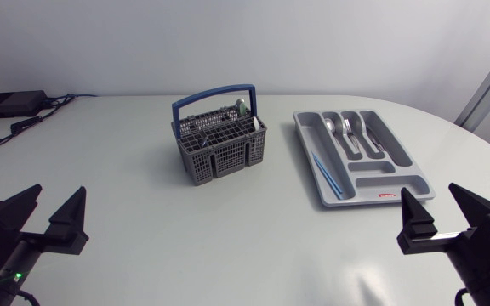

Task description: Unload the cutlery basket into the drawer organizer.

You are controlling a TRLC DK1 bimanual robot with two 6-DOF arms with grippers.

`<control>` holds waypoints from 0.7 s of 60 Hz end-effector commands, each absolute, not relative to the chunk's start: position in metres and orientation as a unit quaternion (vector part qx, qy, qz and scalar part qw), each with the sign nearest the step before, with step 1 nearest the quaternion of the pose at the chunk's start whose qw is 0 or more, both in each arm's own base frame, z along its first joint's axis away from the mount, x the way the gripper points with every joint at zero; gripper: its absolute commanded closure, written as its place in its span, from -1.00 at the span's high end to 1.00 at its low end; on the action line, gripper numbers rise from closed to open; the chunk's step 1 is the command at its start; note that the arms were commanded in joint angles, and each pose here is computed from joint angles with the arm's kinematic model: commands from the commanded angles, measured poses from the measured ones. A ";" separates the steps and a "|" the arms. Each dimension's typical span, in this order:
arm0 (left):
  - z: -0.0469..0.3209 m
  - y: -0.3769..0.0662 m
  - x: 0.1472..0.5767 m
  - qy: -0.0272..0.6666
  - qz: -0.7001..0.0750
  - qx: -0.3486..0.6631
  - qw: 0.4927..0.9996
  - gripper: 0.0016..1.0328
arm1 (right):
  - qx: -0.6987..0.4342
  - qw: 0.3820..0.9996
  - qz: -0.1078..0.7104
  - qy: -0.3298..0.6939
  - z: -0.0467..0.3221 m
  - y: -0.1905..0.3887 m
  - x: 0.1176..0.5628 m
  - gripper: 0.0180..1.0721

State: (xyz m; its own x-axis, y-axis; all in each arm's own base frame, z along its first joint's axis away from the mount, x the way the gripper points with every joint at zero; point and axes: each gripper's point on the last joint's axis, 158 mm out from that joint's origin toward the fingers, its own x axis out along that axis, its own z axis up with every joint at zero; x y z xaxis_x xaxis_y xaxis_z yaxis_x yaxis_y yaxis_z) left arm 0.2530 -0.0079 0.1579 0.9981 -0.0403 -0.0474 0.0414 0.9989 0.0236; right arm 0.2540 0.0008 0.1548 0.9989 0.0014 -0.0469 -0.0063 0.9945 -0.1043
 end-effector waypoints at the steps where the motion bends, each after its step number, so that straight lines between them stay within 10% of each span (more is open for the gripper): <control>1: 0.151 -0.008 0.253 0.028 -0.020 0.001 0.999 0.91 | -0.046 0.998 0.007 0.030 0.148 0.003 0.254 0.93; 42: 0.184 -0.009 0.250 -0.006 -0.022 -0.017 1.000 0.91 | -0.042 0.999 0.022 0.012 0.162 0.011 0.253 0.93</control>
State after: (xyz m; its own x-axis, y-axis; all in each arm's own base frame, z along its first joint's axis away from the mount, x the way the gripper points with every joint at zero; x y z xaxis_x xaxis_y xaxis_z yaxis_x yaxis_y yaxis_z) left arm 0.2526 -0.0126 0.1597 0.9973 -0.0589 -0.0440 0.0588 0.9983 -0.0030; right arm 0.2538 0.0094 0.1549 0.9983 0.0353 -0.0465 -0.0400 0.9938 -0.1039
